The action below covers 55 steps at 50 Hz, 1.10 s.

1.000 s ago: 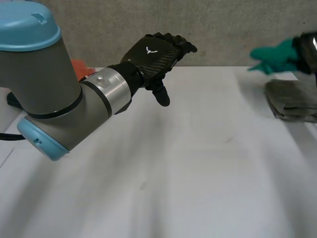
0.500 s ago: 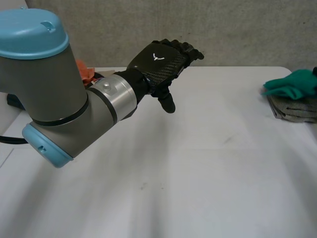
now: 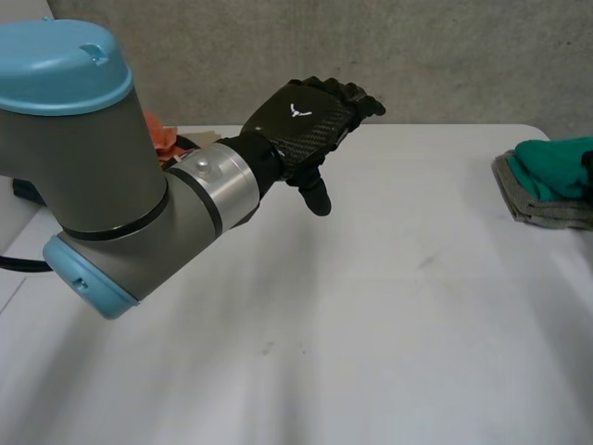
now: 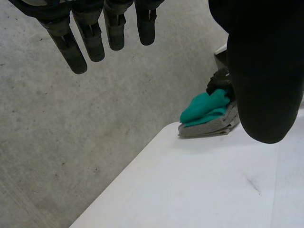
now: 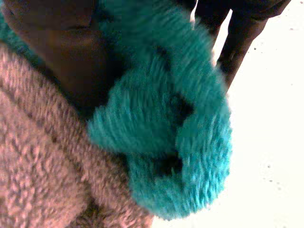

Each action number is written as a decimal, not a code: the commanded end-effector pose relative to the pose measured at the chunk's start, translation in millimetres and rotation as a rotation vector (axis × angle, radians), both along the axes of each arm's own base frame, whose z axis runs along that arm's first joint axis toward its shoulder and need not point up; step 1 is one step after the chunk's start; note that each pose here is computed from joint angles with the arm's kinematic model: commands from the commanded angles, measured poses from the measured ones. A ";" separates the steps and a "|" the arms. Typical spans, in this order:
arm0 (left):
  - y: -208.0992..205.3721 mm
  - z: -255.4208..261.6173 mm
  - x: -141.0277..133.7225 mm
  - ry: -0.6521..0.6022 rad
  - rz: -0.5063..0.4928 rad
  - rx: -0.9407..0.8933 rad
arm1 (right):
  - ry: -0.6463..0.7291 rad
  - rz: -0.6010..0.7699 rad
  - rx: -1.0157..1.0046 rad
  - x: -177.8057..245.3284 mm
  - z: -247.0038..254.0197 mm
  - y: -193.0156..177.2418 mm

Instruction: Fold the laundry.

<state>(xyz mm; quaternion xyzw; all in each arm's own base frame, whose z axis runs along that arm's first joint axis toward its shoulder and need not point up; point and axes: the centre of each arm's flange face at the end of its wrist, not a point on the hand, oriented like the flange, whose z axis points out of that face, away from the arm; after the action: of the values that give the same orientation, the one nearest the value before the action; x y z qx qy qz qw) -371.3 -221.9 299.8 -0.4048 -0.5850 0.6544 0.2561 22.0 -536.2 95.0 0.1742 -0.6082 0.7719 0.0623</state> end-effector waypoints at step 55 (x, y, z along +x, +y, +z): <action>-321.8 -145.2 220.8 -0.277 0.722 -0.315 | 0.385 0.452 0.127 230.4 77.8 273.0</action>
<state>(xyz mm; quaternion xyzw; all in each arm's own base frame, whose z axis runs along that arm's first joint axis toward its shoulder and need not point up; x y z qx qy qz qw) -158.8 -516.6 191.2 -0.2942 -0.6267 0.7096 -0.1312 257.3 -267.7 181.9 0.4524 -0.5639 0.6909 -0.0060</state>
